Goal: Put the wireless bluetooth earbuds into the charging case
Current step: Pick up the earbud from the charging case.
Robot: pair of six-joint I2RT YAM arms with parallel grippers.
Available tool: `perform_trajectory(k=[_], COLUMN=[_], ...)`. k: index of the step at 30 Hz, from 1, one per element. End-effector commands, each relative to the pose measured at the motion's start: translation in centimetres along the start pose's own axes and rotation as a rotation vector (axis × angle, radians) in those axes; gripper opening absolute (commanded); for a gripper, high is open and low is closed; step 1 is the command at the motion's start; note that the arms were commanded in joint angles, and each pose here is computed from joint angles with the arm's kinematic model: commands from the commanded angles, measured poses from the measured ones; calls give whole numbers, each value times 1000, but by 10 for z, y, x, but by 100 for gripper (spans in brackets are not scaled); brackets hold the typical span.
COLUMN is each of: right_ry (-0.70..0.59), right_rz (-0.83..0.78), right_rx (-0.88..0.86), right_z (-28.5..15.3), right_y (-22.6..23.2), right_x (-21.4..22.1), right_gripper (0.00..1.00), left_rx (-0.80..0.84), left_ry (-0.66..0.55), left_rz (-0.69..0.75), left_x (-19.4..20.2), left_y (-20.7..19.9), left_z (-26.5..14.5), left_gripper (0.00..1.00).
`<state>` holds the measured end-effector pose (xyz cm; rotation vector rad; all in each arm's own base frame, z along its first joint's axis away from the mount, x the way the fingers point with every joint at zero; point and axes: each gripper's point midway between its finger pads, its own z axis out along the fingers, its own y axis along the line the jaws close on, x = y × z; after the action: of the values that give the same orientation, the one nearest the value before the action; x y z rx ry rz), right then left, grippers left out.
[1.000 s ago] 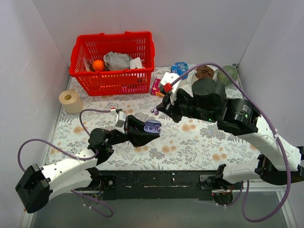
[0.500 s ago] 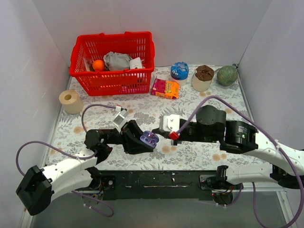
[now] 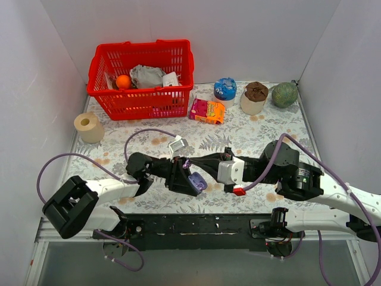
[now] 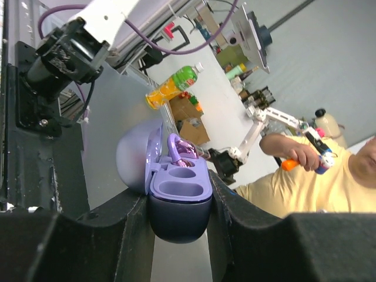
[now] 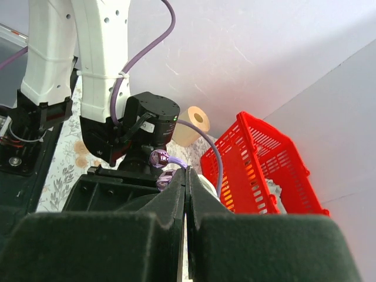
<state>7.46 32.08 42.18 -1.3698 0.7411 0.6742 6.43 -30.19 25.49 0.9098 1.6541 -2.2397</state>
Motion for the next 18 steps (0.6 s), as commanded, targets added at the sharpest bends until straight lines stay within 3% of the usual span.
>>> perform_trajectory(k=[1, 6, 12, 18], right_ry=[-97, -149, -174, -211], right_rz=[-88, -243, -255, -303], right_rx=[-5, -1, 81, 48], right_z=[5, 5, 1, -2], right_y=[-4, 1, -11, -2], right_x=[-21, -19, -23, -26], right_gripper=[1, 1, 1, 1], left_rx=[258, 289, 312, 314], left_ry=[42, 28, 0, -44], left_rz=[317, 413, 499, 537], left_x=[1, -5, -11, -18], left_y=[-93, -110, -125, -127], left_z=[-8, -7, -8, -8], left_gripper=[0, 0, 0, 0])
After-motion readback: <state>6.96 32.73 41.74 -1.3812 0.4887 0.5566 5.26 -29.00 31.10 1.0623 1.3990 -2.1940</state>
